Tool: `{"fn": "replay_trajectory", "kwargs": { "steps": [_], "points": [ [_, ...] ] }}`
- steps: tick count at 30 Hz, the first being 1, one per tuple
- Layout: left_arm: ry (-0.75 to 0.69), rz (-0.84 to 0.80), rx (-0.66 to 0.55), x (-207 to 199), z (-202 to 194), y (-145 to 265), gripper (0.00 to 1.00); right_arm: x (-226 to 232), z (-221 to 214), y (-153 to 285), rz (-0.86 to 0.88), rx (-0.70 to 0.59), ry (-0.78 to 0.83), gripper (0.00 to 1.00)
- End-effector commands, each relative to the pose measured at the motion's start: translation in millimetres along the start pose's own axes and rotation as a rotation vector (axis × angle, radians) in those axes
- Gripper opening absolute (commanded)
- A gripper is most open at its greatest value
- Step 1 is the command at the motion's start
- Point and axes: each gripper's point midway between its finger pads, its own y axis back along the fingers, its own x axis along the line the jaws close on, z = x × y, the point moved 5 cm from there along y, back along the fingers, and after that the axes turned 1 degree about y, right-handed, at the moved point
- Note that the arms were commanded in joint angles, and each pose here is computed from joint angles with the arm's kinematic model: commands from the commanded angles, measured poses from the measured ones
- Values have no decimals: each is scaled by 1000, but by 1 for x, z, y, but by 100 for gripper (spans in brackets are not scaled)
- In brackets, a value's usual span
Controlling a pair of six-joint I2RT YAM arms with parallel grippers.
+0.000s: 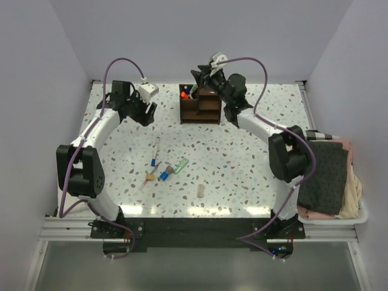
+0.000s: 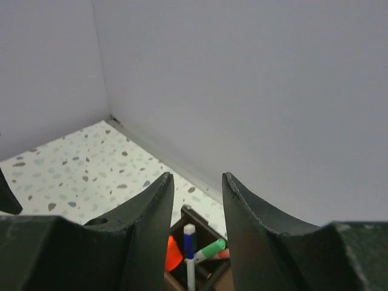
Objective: Sort the stationery into containers
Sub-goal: Pick up the pen from the center of the board.
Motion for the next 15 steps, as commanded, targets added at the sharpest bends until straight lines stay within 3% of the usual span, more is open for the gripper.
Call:
{"fn": "replay_trajectory", "kwargs": {
  "steps": [1,3,4,6,7,11,15],
  "points": [
    [-9,-2,-85,-6,6,12,69,14,62,21,112,20,83,43],
    [12,-7,-59,-10,-5,12,69,34,58,37,290,103,140,46],
    [24,-2,-55,-11,-8,13,69,56,32,56,436,256,96,48],
    [42,15,-54,-13,-12,17,69,71,21,69,543,355,190,50],
    [43,15,-51,-15,-13,19,70,88,1,89,638,473,223,51],
    [116,35,20,-20,-32,22,70,115,-28,124,779,642,343,58],
    [162,100,57,-17,-44,26,69,145,-44,132,883,651,457,59]
  ]
}}
